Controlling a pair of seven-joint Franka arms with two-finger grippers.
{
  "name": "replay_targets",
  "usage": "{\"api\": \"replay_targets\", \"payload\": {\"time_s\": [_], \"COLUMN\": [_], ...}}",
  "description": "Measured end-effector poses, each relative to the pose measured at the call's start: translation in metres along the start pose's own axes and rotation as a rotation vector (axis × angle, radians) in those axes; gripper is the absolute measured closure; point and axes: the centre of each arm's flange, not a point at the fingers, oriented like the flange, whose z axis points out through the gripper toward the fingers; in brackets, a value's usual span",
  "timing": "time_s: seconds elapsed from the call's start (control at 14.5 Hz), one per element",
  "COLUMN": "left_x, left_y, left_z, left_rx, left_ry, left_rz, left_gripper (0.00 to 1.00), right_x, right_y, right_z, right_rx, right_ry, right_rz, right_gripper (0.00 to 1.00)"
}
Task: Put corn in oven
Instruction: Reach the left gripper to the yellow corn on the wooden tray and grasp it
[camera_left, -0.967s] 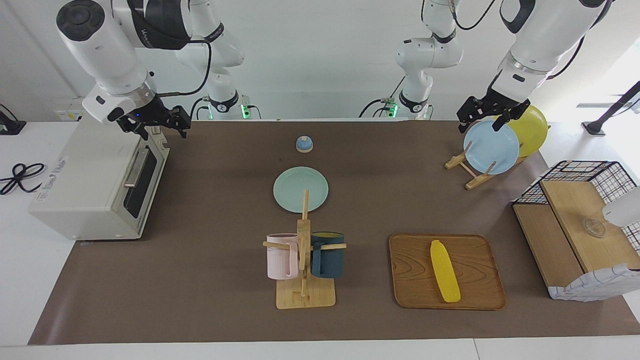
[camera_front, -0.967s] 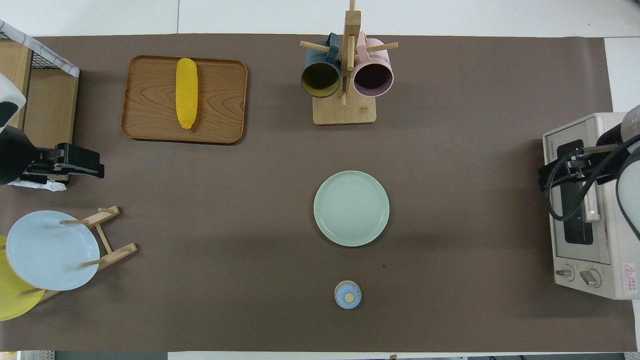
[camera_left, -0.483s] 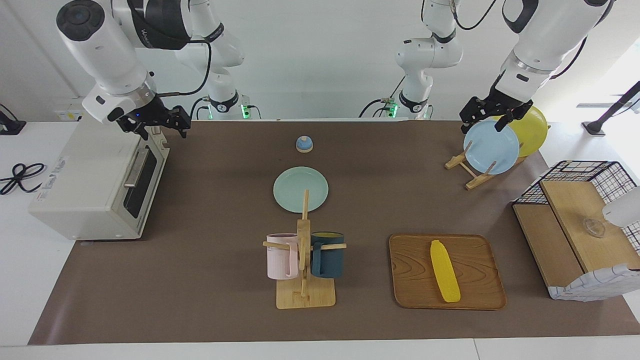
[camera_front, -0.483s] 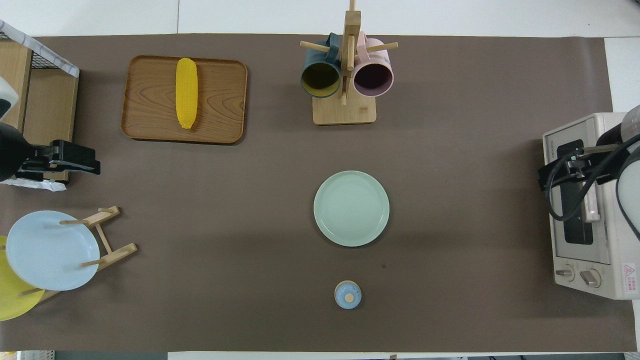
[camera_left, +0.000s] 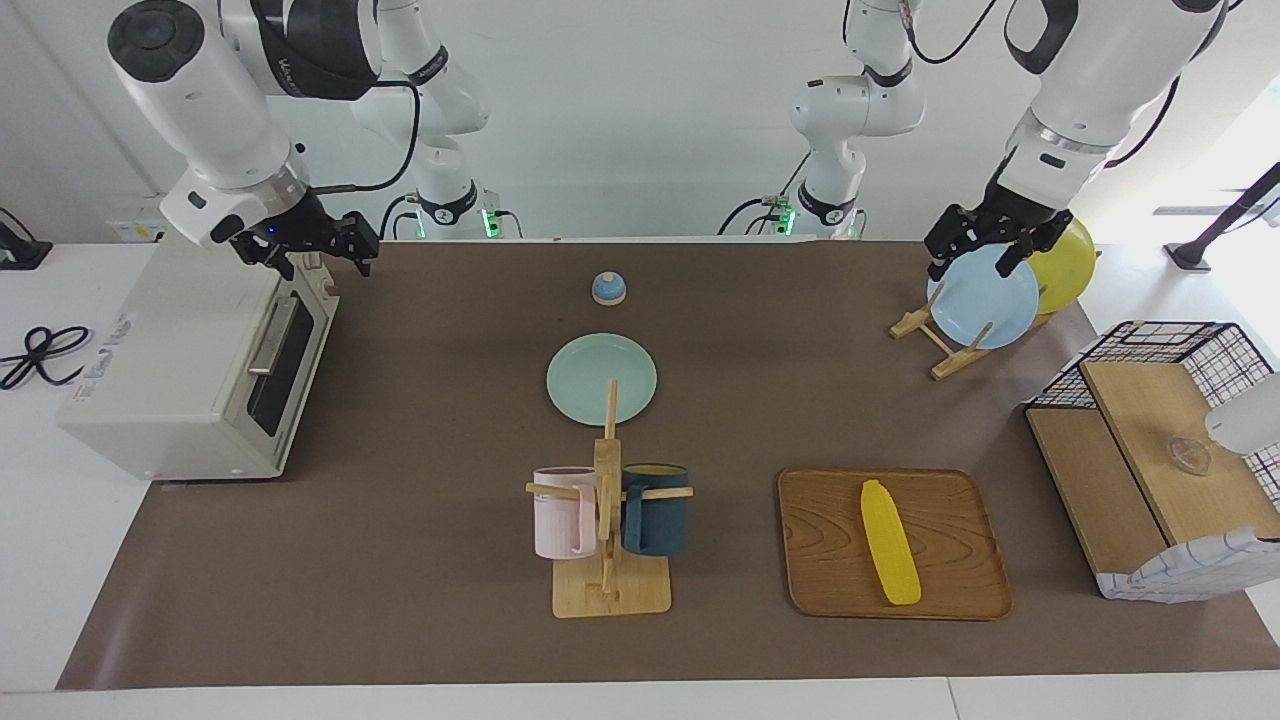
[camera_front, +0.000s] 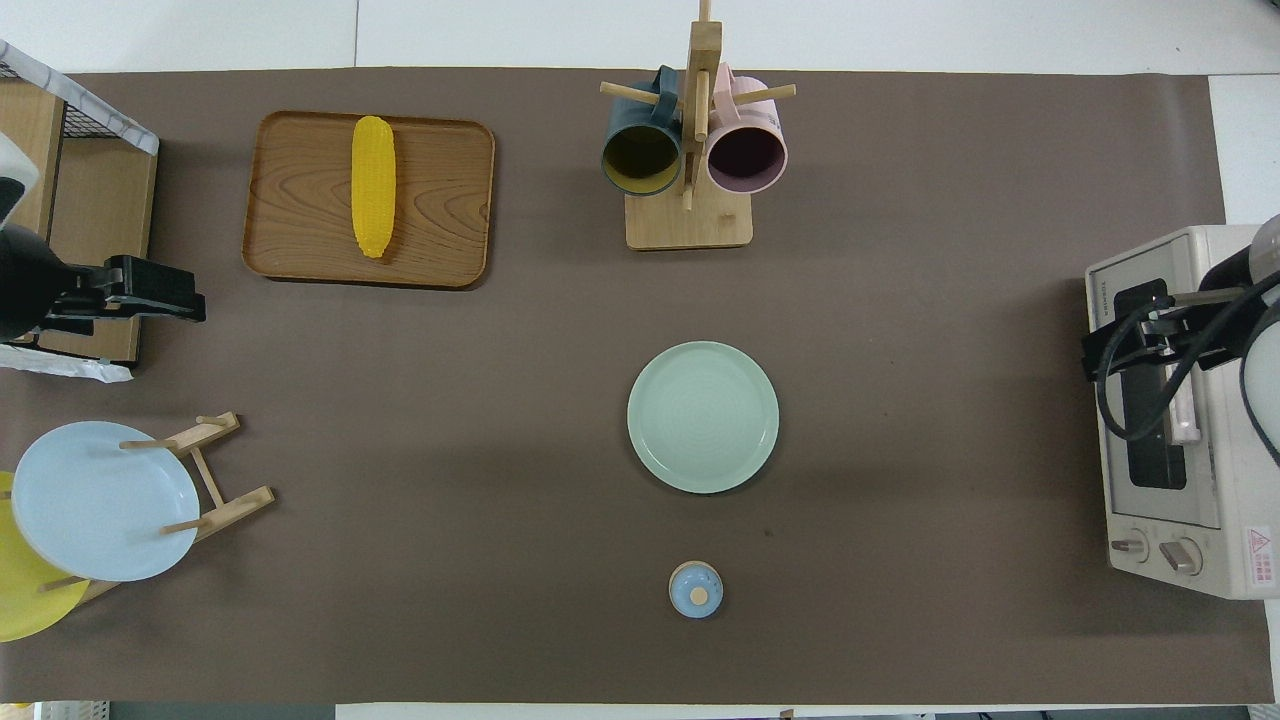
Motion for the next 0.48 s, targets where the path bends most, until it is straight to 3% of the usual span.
{"api": "replay_targets", "payload": {"time_s": [0.48], "left_x": [0.073], "left_y": [0.028], "left_z": [0.127], "left_rx": [-0.015], "left_ry": [-0.016], "left_rz": [0.032], "left_gripper": [0.0], "right_x": [0.001], "right_y": [-0.006], "right_z": [0.0], "right_rx": [0.007], "right_ry": [0.004], "right_rz": [-0.015], "right_gripper": [0.0]}}
